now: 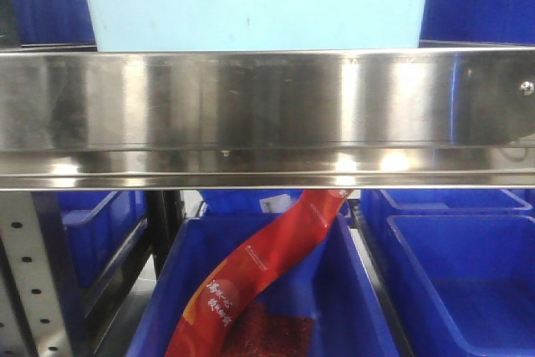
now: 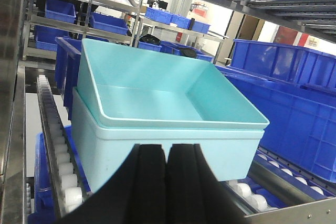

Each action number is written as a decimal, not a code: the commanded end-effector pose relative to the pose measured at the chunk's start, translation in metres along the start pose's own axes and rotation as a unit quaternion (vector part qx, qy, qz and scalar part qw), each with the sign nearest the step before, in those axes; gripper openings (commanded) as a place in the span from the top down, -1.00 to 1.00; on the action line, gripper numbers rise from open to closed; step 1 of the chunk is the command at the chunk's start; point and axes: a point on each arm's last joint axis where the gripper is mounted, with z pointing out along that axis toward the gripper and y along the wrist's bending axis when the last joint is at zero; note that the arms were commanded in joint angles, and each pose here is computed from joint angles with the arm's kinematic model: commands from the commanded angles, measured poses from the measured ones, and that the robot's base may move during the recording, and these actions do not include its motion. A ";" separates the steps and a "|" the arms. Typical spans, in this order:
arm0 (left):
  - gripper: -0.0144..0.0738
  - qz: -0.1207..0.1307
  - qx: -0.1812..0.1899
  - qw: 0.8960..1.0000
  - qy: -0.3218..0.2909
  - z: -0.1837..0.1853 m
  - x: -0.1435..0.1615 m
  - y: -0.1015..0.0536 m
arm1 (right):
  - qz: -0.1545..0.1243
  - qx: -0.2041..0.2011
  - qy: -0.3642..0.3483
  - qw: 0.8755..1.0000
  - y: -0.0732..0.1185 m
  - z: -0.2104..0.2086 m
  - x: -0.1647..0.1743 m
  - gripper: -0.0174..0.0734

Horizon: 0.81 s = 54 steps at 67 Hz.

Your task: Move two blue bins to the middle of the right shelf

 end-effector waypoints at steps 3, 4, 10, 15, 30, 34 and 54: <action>0.92 0.001 0.006 1.000 -0.007 -0.001 -0.001 -0.001 | -0.002 0.003 -0.011 1.000 0.000 0.000 -0.001 0.98; 0.92 0.001 0.006 1.000 -0.007 -0.001 -0.001 -0.001 | -0.002 0.003 -0.011 1.000 0.000 0.000 -0.001 0.98; 0.92 0.004 0.001 1.000 -0.003 -0.002 -0.001 0.000 | -0.002 0.003 -0.011 1.000 0.000 0.000 -0.001 0.98; 0.92 0.025 -0.013 1.000 -0.004 -0.003 0.002 0.003 | -0.002 0.003 -0.011 1.000 0.000 0.000 -0.001 0.98; 0.92 0.116 -0.106 0.988 -0.005 -0.019 0.046 0.026 | -0.002 0.003 -0.011 1.000 0.000 0.000 -0.001 0.98; 0.92 0.119 -0.136 0.983 -0.009 -0.025 0.057 0.032 | -0.002 0.003 -0.011 1.000 0.000 0.000 -0.001 0.98; 0.92 0.124 -0.208 0.970 -0.020 -0.044 0.106 0.047 | -0.002 0.003 -0.011 1.000 0.000 0.000 -0.001 0.98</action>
